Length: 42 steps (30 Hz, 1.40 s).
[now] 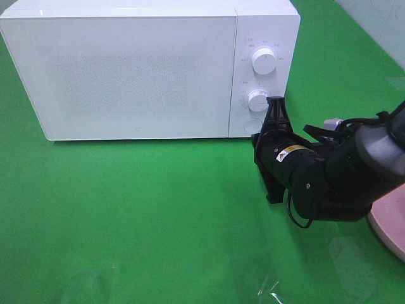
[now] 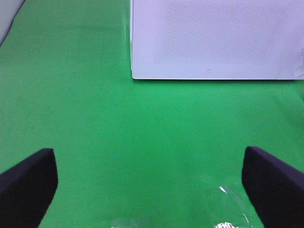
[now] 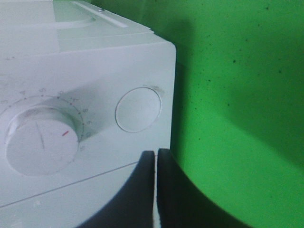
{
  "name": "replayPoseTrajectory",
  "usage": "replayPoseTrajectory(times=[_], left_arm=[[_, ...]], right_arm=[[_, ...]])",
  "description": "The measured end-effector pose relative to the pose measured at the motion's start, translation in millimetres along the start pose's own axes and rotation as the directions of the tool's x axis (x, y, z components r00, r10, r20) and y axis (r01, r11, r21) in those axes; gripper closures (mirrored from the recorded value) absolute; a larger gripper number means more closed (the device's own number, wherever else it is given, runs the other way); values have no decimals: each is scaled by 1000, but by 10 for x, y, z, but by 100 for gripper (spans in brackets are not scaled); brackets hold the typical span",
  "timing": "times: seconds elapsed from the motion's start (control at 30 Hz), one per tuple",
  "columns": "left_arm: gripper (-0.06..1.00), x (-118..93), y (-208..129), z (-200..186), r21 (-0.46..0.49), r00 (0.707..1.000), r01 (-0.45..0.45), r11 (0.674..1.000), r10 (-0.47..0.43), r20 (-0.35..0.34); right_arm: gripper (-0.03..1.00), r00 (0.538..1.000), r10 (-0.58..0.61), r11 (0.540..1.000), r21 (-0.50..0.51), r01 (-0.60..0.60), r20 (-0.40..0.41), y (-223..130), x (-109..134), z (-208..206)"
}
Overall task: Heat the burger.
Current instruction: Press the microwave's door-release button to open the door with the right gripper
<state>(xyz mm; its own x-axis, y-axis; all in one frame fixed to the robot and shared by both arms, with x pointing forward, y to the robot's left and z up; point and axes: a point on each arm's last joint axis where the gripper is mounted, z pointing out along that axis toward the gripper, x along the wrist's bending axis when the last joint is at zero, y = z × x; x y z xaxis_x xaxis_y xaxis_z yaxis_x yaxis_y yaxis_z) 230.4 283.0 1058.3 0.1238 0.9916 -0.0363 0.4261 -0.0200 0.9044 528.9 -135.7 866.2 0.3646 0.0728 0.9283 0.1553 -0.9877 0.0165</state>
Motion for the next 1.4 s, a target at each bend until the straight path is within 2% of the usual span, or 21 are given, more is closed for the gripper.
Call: replayPoseTrajectory(times=[0.27, 0.77, 1.0, 1.4], left_arm=[[-3, 0, 0, 0, 0, 1000, 0, 1000, 0, 0], [-3, 0, 0, 0, 0, 1000, 0, 1000, 0, 0], [-3, 0, 0, 0, 0, 1000, 0, 1000, 0, 0], [-3, 0, 0, 0, 0, 1000, 0, 1000, 0, 0]], right_arm=[[94, 1000, 11, 1000, -26, -12, -22, 98, 53, 115], [94, 997, 33, 999, -20, -34, -72, 32, 74, 268], [94, 999, 19, 999, -24, -21, -51, 18, -42, 342], [94, 996, 28, 999, -42, -31, -80, 32, -17, 349]])
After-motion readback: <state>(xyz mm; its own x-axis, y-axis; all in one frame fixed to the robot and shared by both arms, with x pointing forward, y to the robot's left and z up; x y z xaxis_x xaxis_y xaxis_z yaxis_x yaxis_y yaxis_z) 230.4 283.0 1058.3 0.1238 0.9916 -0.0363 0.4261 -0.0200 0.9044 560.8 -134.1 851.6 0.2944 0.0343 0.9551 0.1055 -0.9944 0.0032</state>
